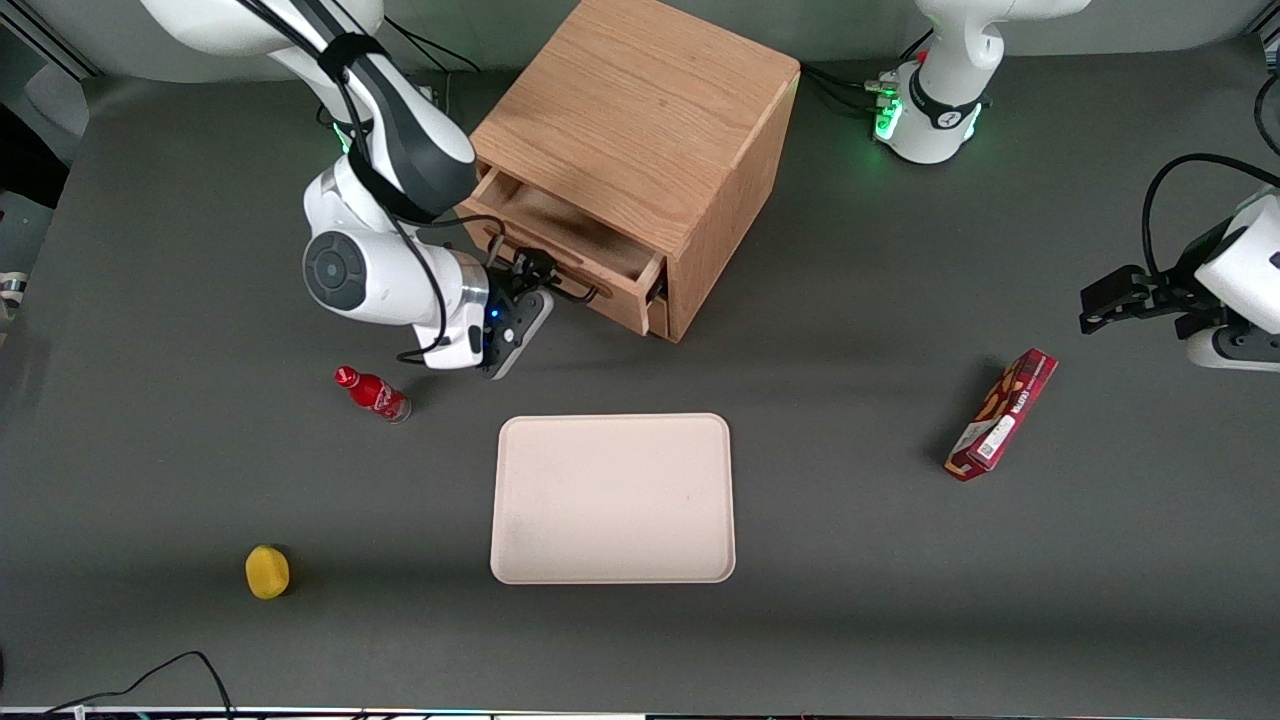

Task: Open upper drawer
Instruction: 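Pull the handle outward with the right gripper, sliding the drawer open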

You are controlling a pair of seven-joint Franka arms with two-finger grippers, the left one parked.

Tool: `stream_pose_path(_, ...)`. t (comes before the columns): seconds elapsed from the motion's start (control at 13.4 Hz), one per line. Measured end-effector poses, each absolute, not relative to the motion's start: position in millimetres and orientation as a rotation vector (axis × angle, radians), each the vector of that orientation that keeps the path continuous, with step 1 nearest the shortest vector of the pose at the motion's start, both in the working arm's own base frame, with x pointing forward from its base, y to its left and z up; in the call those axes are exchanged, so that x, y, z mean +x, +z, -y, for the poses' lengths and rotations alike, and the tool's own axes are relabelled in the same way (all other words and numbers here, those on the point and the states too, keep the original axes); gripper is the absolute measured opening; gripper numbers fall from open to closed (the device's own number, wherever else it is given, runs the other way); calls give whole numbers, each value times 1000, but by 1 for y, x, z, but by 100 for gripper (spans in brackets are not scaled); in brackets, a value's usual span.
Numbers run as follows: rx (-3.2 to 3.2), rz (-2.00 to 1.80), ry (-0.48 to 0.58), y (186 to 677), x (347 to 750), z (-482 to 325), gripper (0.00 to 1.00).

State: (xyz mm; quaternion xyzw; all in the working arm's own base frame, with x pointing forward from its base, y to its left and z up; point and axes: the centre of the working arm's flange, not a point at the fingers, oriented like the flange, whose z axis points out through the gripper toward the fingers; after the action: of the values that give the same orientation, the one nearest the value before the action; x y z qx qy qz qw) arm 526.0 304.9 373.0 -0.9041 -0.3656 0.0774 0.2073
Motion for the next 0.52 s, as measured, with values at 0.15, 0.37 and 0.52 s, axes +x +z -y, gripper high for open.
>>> stream_pose_path(0.15, -2530, 1030, 208, 372, 533, -301, 100)
stream_pose_path(0.37, -2545, 1049, 202, 371, 540, -297, 100)
stream_pose_path(0.52, -2552, 1076, 208, 374, 546, -293, 100)
